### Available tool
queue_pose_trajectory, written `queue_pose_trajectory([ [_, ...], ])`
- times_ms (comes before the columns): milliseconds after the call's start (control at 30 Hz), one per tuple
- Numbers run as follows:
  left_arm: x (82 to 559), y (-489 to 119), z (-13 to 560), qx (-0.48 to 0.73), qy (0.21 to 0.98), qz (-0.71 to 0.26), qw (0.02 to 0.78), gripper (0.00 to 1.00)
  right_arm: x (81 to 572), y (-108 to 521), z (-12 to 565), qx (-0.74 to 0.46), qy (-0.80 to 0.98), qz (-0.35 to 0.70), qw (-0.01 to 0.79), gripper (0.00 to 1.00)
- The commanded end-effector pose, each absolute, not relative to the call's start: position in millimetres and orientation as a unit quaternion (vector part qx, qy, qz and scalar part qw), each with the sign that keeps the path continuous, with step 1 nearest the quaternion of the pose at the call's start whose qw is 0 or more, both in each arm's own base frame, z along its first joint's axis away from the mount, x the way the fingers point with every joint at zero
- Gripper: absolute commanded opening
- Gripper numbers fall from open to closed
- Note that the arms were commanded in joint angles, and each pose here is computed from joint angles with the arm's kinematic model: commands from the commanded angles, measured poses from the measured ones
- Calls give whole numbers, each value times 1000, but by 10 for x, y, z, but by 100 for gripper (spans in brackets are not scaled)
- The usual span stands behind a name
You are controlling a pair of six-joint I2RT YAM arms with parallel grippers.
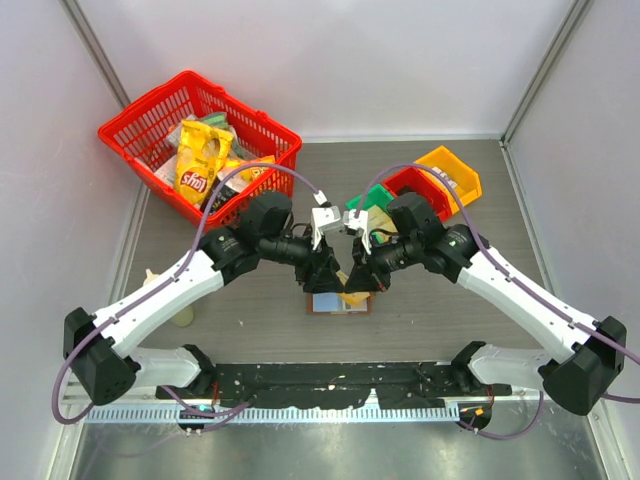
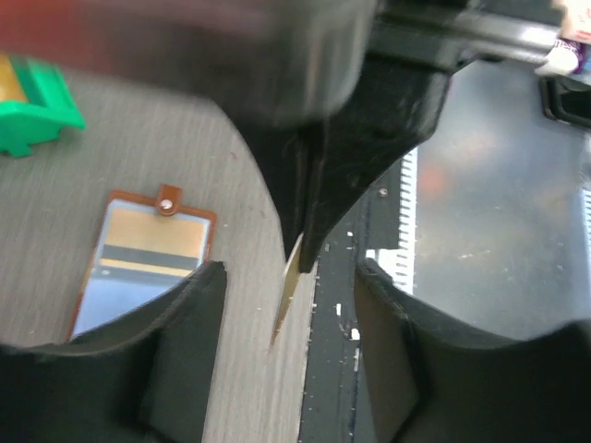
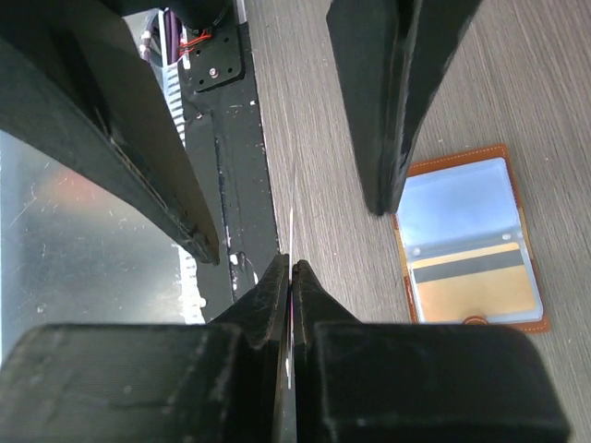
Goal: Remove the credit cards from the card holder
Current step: Place the credit card in the storage box.
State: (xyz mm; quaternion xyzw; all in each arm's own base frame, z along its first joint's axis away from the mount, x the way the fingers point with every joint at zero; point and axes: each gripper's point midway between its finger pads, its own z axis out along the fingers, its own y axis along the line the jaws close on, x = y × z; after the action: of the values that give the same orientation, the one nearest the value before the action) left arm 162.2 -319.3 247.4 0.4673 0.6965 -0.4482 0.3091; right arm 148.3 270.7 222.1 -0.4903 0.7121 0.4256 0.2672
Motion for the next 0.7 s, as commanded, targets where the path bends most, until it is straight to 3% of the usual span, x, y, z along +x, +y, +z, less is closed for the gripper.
queue_pose_trajectory([
  [0, 1444, -3229, 2631, 512, 650, -486, 282, 54, 1466, 2781, 2328, -525, 685, 425, 273, 7],
  [100, 1397, -3233, 2622, 518, 645, -493, 269, 27, 1471, 2795, 2301, -532, 683, 422, 272, 7],
  [167, 1386, -3213, 2615, 522, 643, -492, 268, 0, 1484, 2786, 2275, -534, 684, 417, 271, 7],
  [367, 1384, -3164, 2661, 517, 641, -486, 293, 0, 1531, 2786, 2315, -525, 680, 413, 302, 22],
  [467, 1486, -3140, 2707, 485, 657, -471, 335, 0, 1594, 2792, 2407, -487, 690, 424, 328, 50],
  [667, 1817, -2919, 2883, 333, 693, -442, 463, 0, 1866, 2780, 2629, -343, 700, 444, 442, 79],
])
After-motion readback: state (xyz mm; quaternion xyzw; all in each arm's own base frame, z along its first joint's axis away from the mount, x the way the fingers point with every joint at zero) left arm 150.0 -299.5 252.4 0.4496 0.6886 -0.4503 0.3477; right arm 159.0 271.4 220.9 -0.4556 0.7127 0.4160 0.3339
